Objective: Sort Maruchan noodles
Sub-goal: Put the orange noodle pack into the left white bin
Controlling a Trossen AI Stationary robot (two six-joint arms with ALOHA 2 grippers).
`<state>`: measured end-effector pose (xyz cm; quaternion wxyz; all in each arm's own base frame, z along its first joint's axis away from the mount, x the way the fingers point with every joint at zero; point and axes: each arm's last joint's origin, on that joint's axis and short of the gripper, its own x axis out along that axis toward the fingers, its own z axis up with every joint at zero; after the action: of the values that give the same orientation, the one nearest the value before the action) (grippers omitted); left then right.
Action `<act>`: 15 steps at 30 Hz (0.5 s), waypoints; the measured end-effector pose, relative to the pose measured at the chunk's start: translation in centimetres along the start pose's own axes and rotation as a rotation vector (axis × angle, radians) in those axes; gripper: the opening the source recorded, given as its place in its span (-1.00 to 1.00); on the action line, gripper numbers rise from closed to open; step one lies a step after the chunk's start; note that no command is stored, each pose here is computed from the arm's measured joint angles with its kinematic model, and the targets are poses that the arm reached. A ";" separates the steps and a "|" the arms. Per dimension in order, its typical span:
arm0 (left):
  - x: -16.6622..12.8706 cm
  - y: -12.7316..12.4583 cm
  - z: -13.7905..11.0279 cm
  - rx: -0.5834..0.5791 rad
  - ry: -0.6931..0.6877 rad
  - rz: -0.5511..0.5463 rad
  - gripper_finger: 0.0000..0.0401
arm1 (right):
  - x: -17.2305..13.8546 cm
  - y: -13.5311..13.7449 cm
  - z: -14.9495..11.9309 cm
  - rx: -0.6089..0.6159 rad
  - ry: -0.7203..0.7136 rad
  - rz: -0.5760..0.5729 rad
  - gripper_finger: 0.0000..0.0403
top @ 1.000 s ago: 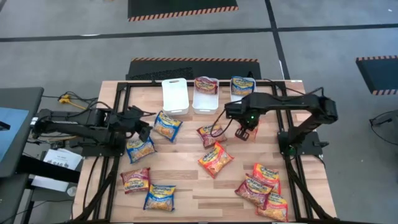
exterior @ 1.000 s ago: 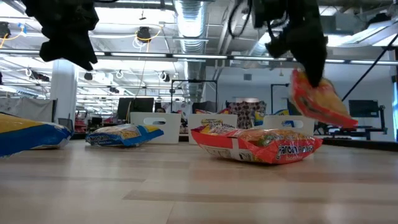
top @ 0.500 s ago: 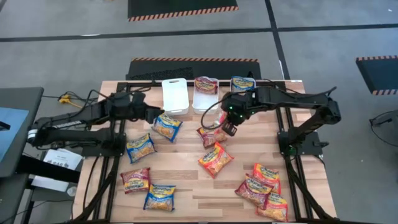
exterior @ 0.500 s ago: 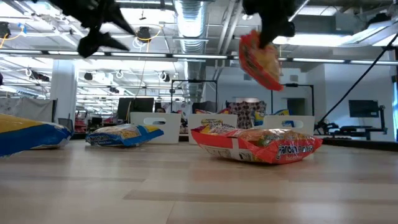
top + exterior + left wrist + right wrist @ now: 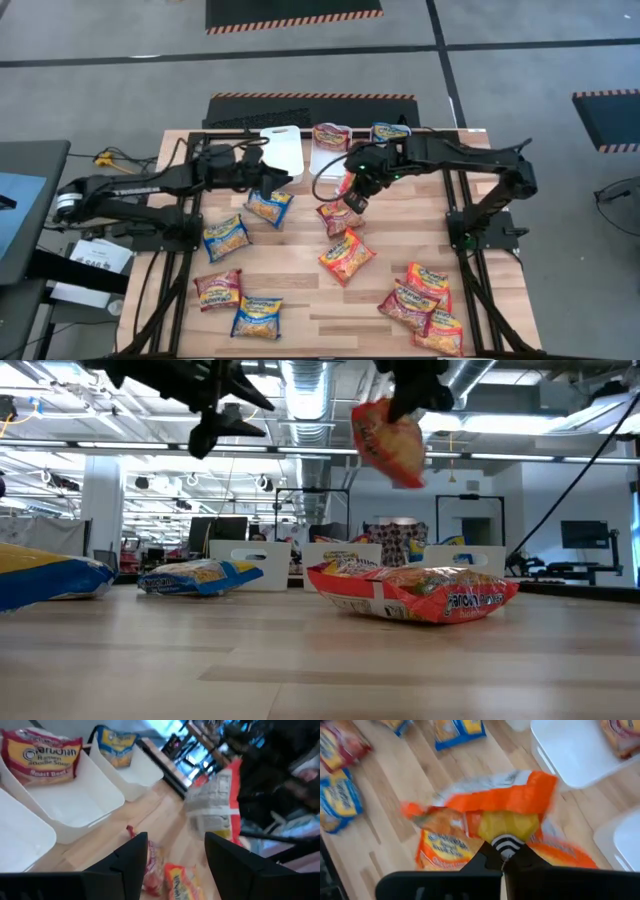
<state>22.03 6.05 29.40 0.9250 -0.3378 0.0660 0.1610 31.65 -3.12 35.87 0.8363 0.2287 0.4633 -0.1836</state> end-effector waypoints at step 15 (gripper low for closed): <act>4.4 -1.0 0.6 0.135 0.109 -0.050 -0.09 | 3.3 1.6 3.4 -0.023 0.075 -0.051 -0.97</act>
<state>26.55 6.82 29.46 0.9444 -0.2845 0.1183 0.1144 36.45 -4.02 34.98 0.8161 0.2138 0.5020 -0.1907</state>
